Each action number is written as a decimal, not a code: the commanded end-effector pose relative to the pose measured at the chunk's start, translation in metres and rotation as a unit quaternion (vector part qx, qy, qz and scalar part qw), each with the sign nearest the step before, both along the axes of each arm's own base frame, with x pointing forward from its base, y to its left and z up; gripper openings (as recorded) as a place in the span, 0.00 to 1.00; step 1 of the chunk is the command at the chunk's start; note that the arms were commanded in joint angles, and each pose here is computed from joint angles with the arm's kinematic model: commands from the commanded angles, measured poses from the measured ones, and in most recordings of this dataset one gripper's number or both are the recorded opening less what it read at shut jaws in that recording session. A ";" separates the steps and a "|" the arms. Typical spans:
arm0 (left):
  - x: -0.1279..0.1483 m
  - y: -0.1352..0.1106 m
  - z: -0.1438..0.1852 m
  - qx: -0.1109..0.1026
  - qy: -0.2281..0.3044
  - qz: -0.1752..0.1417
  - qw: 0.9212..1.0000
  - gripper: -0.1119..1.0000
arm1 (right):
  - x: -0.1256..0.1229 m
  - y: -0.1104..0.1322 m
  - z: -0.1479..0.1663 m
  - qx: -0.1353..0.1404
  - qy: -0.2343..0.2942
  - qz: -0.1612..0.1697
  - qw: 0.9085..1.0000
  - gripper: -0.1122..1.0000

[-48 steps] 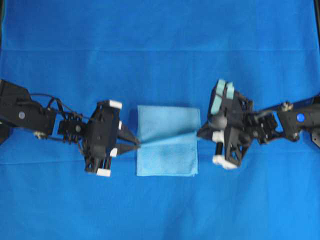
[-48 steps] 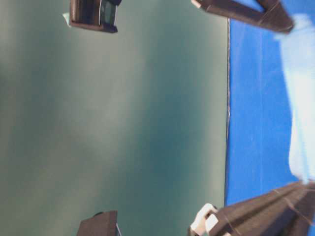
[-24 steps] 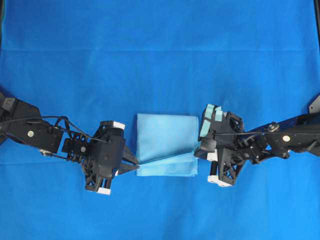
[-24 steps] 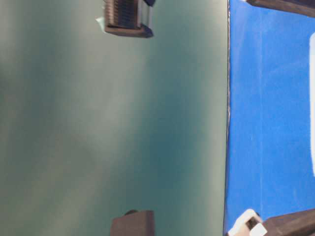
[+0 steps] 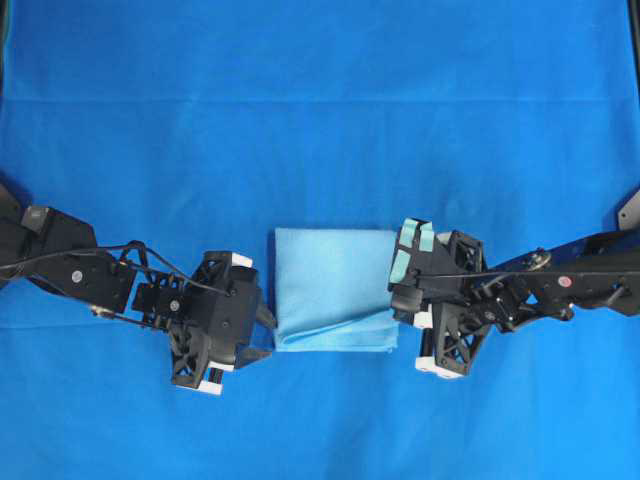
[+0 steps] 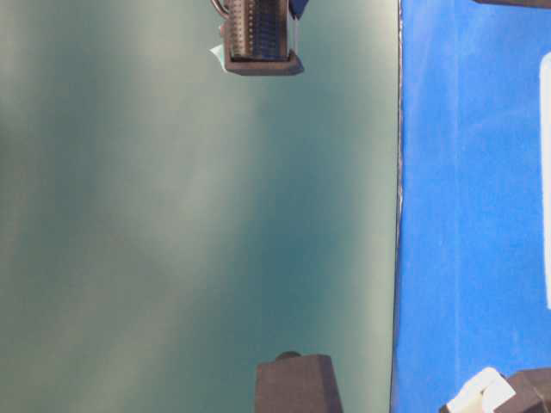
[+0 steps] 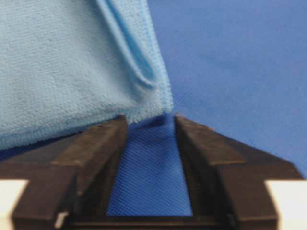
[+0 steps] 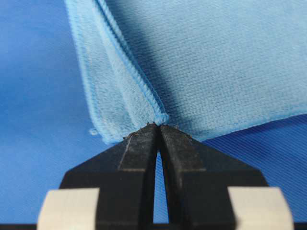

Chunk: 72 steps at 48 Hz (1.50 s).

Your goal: Fold the light blue towel.

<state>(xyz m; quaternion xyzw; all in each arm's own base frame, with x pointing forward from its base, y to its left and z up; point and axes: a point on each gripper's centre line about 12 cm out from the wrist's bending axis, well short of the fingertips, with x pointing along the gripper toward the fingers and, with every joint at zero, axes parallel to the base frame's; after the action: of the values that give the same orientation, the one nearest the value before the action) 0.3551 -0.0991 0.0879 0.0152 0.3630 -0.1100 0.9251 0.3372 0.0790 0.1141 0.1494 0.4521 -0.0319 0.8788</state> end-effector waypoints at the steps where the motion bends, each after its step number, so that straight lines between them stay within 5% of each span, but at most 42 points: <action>1: 0.006 -0.003 0.010 -0.004 -0.018 -0.003 1.000 0.52 | 0.009 0.005 0.010 0.009 -0.022 0.005 1.000 0.15; 10: 0.008 -0.005 0.020 -0.007 -0.028 -0.004 1.000 0.51 | 0.020 0.011 0.016 0.007 -0.031 0.010 0.999 0.60; 13: 0.007 -0.005 0.026 -0.007 -0.032 -0.005 0.999 0.51 | 0.021 0.011 0.020 0.006 -0.033 0.009 0.999 0.68; 27: -0.008 -0.001 0.088 -0.012 -0.055 -0.010 0.998 0.51 | 0.013 0.014 0.077 -0.022 -0.057 0.001 0.998 0.62; 48: -0.069 0.025 0.178 -0.033 -0.162 -0.003 0.986 0.51 | -0.038 -0.019 0.155 -0.086 -0.121 -0.022 0.989 0.62; 72: -0.169 0.067 0.193 -0.036 -0.244 0.035 0.968 0.51 | -0.131 -0.058 0.180 -0.127 -0.250 -0.009 0.960 0.62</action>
<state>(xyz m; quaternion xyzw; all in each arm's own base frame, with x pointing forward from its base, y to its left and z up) 0.1950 -0.0370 0.2771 -0.0040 0.1386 -0.0910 0.9862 0.2163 0.0245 0.2916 0.0481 0.2285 -0.0632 0.9703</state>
